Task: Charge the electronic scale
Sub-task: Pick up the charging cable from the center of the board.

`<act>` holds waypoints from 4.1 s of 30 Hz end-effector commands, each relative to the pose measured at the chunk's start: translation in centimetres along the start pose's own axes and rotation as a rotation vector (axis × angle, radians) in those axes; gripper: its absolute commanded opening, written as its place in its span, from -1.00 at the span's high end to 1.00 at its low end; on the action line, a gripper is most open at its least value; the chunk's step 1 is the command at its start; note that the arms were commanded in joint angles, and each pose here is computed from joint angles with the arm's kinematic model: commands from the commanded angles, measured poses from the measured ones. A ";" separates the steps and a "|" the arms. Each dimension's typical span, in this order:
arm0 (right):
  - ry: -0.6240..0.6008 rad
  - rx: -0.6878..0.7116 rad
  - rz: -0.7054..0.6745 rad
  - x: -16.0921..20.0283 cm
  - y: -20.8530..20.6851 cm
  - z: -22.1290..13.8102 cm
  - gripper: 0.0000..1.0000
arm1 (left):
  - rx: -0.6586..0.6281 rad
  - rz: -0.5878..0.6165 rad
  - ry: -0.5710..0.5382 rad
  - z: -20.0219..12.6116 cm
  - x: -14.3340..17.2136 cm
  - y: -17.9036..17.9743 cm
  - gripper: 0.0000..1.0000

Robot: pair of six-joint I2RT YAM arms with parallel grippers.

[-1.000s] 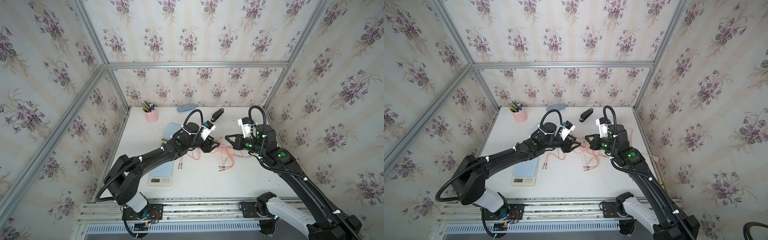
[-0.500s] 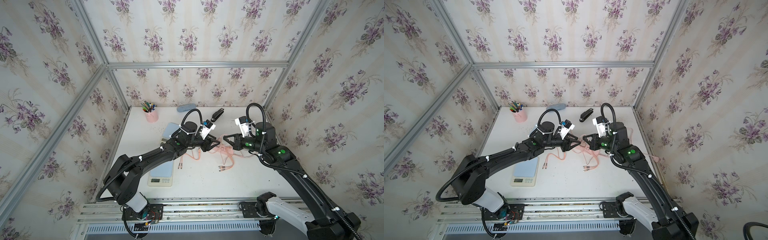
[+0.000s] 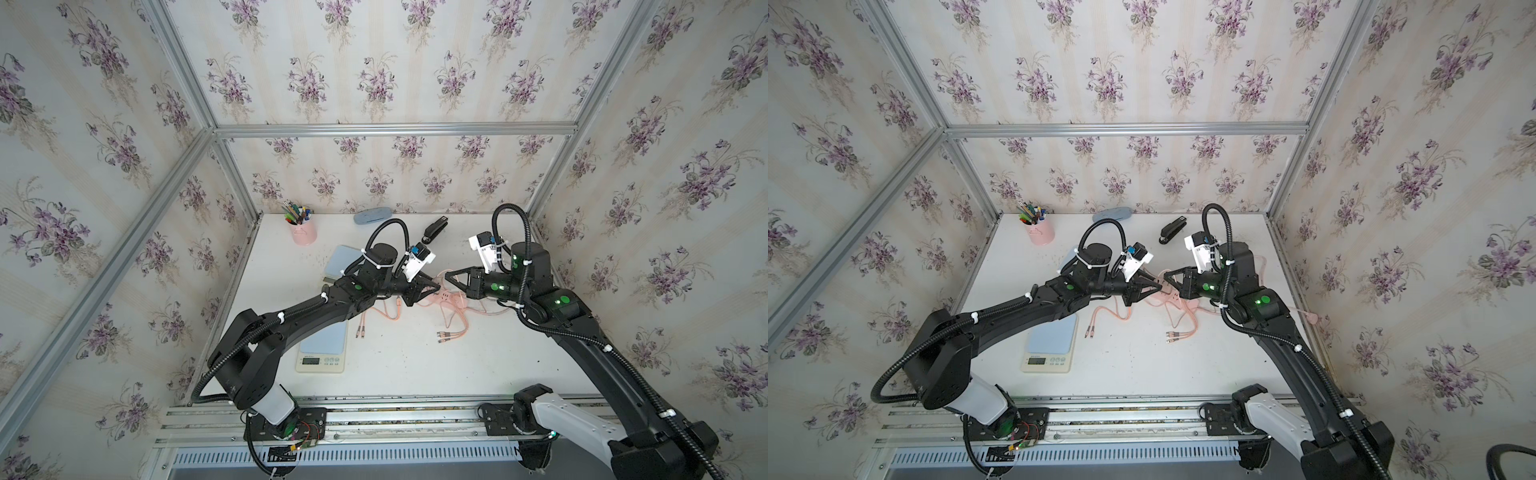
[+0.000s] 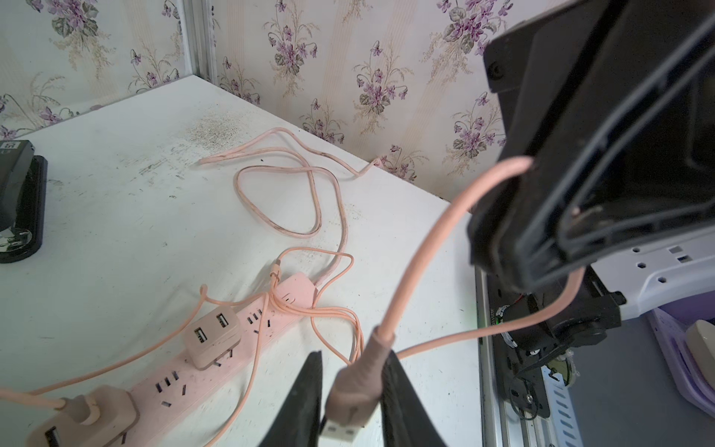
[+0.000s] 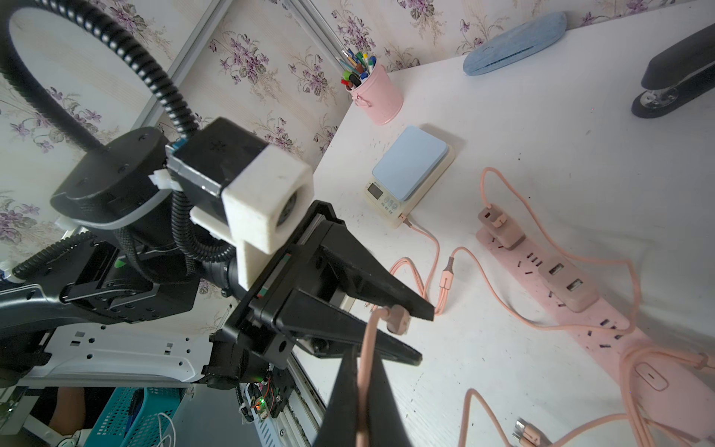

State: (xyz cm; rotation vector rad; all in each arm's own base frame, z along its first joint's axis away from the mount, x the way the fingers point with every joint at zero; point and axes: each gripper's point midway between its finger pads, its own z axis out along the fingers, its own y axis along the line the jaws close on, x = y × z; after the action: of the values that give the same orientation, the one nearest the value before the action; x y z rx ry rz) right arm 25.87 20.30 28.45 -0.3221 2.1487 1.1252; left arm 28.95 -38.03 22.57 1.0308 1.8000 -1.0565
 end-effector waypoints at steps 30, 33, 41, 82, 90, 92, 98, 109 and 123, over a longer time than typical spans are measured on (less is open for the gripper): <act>0.086 -0.113 0.215 -1.2 -0.5 1.5 -0.10 | -0.517 0.542 0.196 -3.7 0.2 0.9 0.98; 0.121 -0.106 0.260 -0.3 -1.1 2.3 -0.05 | -0.545 0.576 0.210 -3.5 0.1 0.9 0.98; 0.175 -0.140 0.279 1.6 -1.2 3.6 0.03 | -0.451 0.598 0.207 -2.3 0.4 -0.5 0.99; 0.126 -0.373 -0.261 2.5 3.3 0.9 0.57 | 0.255 0.098 0.050 -4.4 -3.1 -5.6 1.00; 0.148 -0.379 -0.302 2.6 3.6 1.0 1.00 | 0.236 0.094 0.052 -4.3 -3.1 -5.2 0.92; 0.131 -0.318 -0.324 2.1 3.0 1.0 1.00 | 0.198 0.093 0.056 -4.2 -2.9 -4.6 0.57; 0.049 0.105 -0.167 -1.7 -2.8 1.4 1.00 | -0.011 0.041 0.068 -4.4 -2.4 -0.5 -0.36; -0.032 0.497 0.218 1.6 -12.6 1.7 1.00 | -0.532 -0.291 0.093 -6.2 0.7 16.1 -0.33; 0.057 0.553 0.364 5.4 -16.2 4.6 1.00 | -0.539 -0.553 0.245 1.4 8.2 25.7 -0.11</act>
State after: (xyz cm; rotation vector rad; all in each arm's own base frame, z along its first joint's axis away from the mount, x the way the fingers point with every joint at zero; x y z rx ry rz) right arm 30.48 14.25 11.18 0.2619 2.5902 0.6318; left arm 50.08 -28.42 8.15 0.3681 2.4366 -0.6271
